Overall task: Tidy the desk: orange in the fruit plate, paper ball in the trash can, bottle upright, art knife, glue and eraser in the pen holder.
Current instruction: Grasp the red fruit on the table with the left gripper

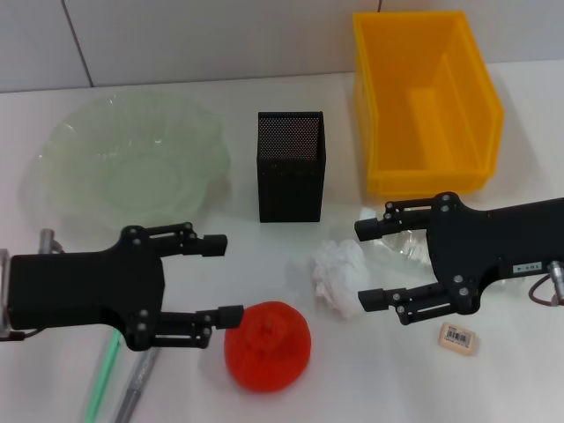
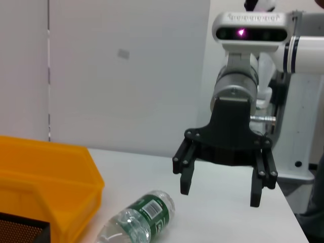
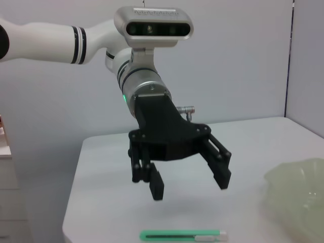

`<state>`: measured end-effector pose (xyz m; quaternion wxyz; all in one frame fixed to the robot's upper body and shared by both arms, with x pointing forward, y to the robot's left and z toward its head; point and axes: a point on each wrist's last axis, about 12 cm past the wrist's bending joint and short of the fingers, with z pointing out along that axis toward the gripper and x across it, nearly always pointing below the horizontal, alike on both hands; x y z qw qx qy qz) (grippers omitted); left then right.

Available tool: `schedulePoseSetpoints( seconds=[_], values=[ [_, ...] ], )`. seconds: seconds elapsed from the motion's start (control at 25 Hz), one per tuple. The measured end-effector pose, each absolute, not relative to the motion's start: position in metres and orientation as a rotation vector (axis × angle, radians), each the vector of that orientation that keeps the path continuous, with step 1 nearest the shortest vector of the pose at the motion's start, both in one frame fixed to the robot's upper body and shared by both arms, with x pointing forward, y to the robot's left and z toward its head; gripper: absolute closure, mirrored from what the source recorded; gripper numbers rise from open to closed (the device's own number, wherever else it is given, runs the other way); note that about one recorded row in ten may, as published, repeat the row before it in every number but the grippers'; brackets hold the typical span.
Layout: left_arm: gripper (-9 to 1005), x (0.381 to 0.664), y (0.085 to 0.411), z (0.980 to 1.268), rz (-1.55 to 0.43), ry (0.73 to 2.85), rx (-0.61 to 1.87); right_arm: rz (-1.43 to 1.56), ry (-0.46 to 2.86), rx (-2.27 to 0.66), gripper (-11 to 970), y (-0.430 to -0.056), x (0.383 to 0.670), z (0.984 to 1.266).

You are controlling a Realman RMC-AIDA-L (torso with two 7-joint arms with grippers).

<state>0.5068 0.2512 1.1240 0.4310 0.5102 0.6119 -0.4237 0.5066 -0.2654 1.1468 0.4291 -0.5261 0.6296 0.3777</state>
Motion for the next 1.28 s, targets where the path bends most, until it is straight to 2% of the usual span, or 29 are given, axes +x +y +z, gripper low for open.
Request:
schedulePoseSetpoints(
  seconds=[0.72, 1.28],
  values=[
    [259, 0.513, 0.224, 1.096, -1.090, 1.634, 1.319, 0.927, 1.594, -1.298, 189, -0.273, 0.500, 1.143],
    [278, 0.516, 0.212, 1.076, -0.995, 1.710, 1.354, 0.917, 1.591, -1.309, 189, -0.274, 0.497, 1.145]
  ],
)
